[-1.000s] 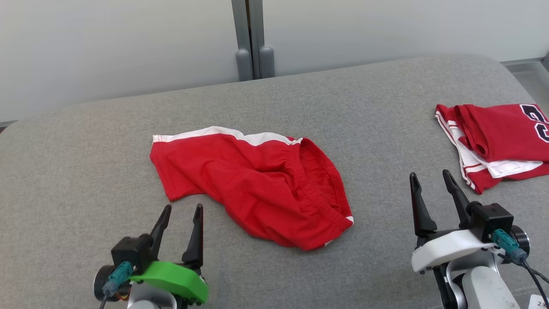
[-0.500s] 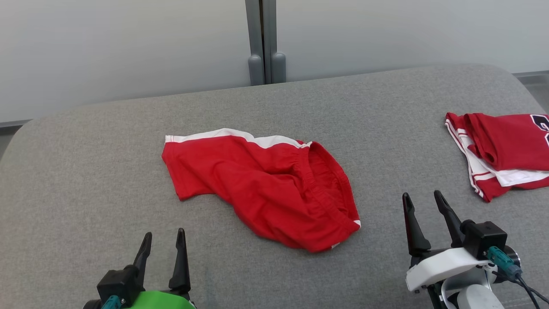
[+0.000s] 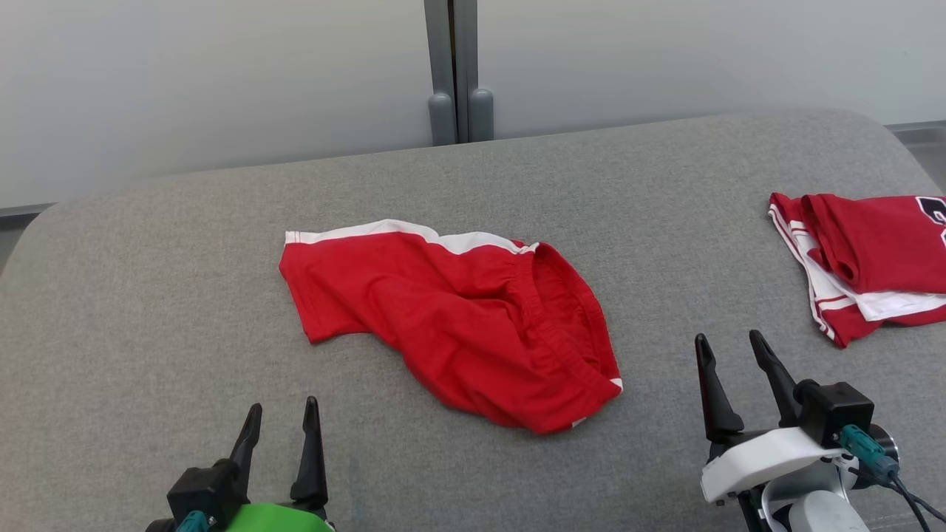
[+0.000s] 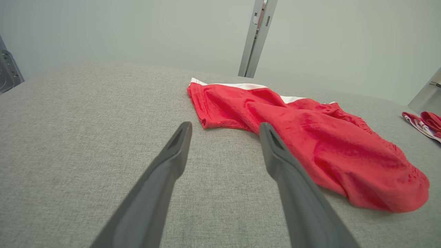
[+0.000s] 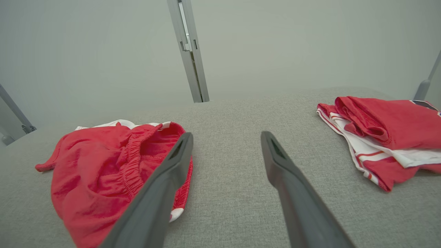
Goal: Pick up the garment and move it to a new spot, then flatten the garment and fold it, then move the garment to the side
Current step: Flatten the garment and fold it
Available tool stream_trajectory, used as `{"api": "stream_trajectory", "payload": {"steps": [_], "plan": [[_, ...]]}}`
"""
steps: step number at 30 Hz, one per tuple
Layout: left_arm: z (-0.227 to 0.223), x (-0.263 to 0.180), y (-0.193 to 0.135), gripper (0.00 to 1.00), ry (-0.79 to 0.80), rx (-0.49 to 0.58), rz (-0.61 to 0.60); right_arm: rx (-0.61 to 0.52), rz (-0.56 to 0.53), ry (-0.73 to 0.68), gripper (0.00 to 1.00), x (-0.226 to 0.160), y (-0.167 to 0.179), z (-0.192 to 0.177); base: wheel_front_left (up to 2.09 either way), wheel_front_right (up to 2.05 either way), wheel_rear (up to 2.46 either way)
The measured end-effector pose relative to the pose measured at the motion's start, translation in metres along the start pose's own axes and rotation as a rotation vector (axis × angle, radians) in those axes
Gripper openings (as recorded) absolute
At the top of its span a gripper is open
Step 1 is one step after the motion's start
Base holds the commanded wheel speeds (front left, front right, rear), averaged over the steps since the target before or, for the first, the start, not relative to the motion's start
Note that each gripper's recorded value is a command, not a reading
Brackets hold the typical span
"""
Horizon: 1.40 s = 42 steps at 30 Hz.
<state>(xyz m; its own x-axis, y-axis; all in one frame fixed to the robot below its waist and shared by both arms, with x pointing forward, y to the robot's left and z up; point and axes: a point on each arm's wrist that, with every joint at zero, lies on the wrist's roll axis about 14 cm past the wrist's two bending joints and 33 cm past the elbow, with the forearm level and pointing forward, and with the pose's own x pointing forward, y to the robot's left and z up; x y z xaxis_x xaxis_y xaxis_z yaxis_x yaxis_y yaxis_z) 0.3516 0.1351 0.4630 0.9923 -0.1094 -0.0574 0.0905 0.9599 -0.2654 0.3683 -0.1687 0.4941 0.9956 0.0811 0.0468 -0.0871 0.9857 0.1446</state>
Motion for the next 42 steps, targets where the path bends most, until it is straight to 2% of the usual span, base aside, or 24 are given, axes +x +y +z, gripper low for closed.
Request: {"api": "stream_trajectory", "payload": {"steps": [9, 17, 24, 33, 34, 36, 37, 42], "plan": [[0.000, 0.001, 0.009, 1.00, -0.002, 0.012, 0.025, -0.005, 0.020, 0.018, 1.00, 0.010, 0.005, -0.006, 0.00, 0.00, 0.00], [0.019, 0.009, 0.017, 1.00, -0.059, 0.027, 0.050, -0.013, 0.116, 0.051, 1.00, 0.067, 0.036, 0.005, 0.00, 0.00, 0.00], [0.019, 0.011, 0.026, 1.00, -0.058, 0.016, 0.078, 0.008, 0.216, 0.265, 1.00, 0.113, 0.075, -0.030, 0.00, 0.00, 0.00], [0.010, -0.003, 0.055, 1.00, -0.028, 0.001, 0.198, 0.046, 0.319, 0.568, 1.00, 0.128, 0.120, -0.098, 0.00, 0.00, 0.00], [0.010, -0.005, 0.058, 1.00, -0.026, 0.002, 0.211, 0.053, 0.332, 0.586, 0.51, 0.129, 0.126, -0.102, 0.00, 0.00, 0.00], [0.009, -0.008, 0.063, 1.00, -0.023, 0.002, 0.230, 0.059, 0.355, 0.577, 0.04, 0.134, 0.135, -0.101, 0.00, 0.00, 0.00], [0.009, -0.009, 0.065, 1.00, -0.022, 0.002, 0.239, 0.059, 0.364, 0.561, 0.00, 0.138, 0.139, -0.099, 0.00, 0.00, 0.00], [0.009, -0.008, 0.066, 1.00, -0.022, 0.010, 0.240, 0.052, 0.425, 0.425, 0.00, 0.149, 0.158, -0.074, 0.00, 0.00, 0.00]]}}
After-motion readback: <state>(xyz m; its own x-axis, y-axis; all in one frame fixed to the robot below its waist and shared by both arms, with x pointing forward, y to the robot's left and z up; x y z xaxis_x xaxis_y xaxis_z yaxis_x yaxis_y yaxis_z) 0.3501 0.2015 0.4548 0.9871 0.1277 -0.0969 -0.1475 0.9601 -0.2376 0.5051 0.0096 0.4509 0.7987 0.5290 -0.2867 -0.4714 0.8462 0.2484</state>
